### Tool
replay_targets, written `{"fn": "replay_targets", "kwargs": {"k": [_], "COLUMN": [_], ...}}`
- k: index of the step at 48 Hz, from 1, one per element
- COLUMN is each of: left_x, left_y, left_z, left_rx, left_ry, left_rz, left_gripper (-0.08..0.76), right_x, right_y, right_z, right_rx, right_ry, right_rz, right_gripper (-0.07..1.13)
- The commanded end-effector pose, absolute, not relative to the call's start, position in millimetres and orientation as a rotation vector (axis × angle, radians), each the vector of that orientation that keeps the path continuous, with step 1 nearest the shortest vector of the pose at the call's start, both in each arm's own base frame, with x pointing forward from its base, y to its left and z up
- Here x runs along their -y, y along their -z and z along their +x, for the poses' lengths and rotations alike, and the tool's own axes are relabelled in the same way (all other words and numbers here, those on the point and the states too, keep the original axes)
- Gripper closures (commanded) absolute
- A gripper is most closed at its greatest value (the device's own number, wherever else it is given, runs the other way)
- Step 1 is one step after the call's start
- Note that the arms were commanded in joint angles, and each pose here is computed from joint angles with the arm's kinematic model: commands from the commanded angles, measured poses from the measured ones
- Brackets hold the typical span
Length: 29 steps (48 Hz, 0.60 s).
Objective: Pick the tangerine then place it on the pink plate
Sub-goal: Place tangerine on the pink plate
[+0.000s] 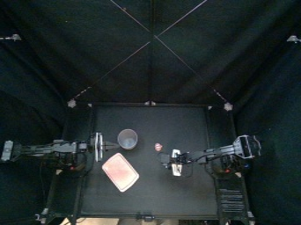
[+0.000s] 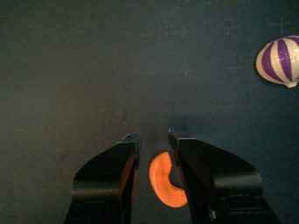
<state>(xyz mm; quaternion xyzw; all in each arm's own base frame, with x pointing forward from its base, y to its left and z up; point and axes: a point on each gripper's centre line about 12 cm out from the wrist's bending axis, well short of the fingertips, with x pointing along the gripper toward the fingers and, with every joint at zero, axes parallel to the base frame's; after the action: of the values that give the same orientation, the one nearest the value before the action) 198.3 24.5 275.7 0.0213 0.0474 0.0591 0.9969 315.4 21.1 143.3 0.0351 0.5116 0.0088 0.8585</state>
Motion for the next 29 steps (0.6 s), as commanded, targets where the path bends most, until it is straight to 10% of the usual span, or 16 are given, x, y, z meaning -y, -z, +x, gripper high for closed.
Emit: {"fn": "replay_targets", "kwargs": {"k": [1, 29], "left_x": [-24.9, -25.8], "left_y": [-279.0, -279.7], "left_z": [199.5, 199.4], "left_rx": [-0.083, -0.074], "left_ry": [-0.120, -0.124], "left_rz": [0.042, 0.044], "left_gripper": [0.608, 0.608], "right_x": [-18, -19], "right_y": [-144, -108], "right_z": [308, 284], "right_rx": [-1.111, -1.209], "right_ry": [-0.016, -0.006], "right_rz": [0.051, 0.080], "right_gripper": [0.33, 0.33]}}
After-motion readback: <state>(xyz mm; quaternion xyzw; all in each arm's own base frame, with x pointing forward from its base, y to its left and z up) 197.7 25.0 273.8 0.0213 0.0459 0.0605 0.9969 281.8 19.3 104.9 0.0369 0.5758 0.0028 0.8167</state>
